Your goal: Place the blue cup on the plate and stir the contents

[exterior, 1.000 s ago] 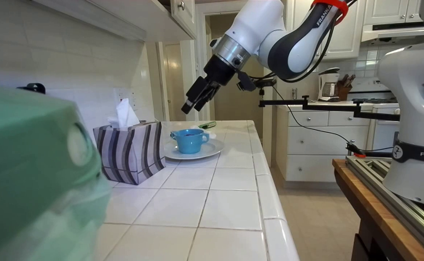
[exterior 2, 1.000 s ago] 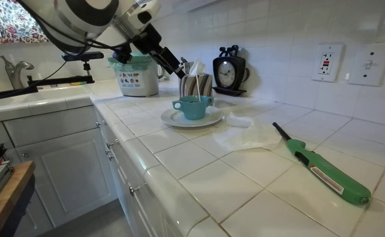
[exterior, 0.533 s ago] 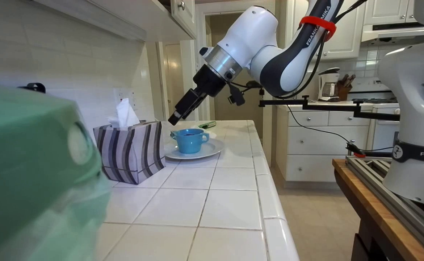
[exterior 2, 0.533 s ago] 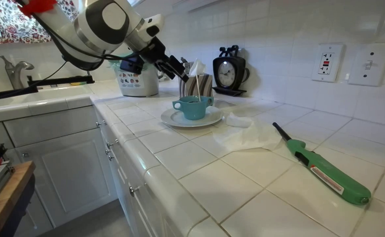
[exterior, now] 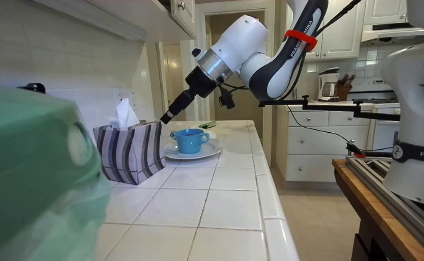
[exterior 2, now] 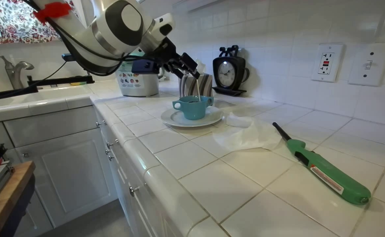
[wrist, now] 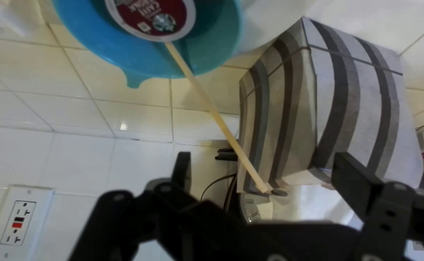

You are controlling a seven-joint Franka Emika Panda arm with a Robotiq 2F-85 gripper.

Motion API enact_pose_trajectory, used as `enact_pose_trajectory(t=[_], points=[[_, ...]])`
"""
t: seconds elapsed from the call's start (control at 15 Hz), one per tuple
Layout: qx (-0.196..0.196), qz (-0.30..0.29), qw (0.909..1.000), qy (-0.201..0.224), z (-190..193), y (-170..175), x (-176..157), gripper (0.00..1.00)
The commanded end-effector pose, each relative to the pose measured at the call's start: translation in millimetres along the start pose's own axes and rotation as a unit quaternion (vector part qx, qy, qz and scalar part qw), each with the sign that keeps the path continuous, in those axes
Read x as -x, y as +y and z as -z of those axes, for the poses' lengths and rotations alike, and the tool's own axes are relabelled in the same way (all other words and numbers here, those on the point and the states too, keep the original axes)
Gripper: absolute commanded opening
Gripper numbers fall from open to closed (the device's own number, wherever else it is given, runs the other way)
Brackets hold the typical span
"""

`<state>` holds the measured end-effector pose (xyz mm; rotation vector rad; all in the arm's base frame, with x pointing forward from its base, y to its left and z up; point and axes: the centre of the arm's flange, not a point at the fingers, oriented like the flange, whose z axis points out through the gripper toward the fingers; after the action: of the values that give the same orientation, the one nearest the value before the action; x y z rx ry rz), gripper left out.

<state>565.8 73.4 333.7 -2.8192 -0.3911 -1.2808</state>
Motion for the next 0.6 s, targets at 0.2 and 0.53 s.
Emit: enact_pose_trajectory(t=[0.2, 0.53], points=[[-0.028, 0.046, 0.9985, 0.012, -24.2, 28.9, -13.7, 0.99], [-0.049, 0.061, 0.9970, 0.003, -25.0, 29.1, -14.2, 1.00]])
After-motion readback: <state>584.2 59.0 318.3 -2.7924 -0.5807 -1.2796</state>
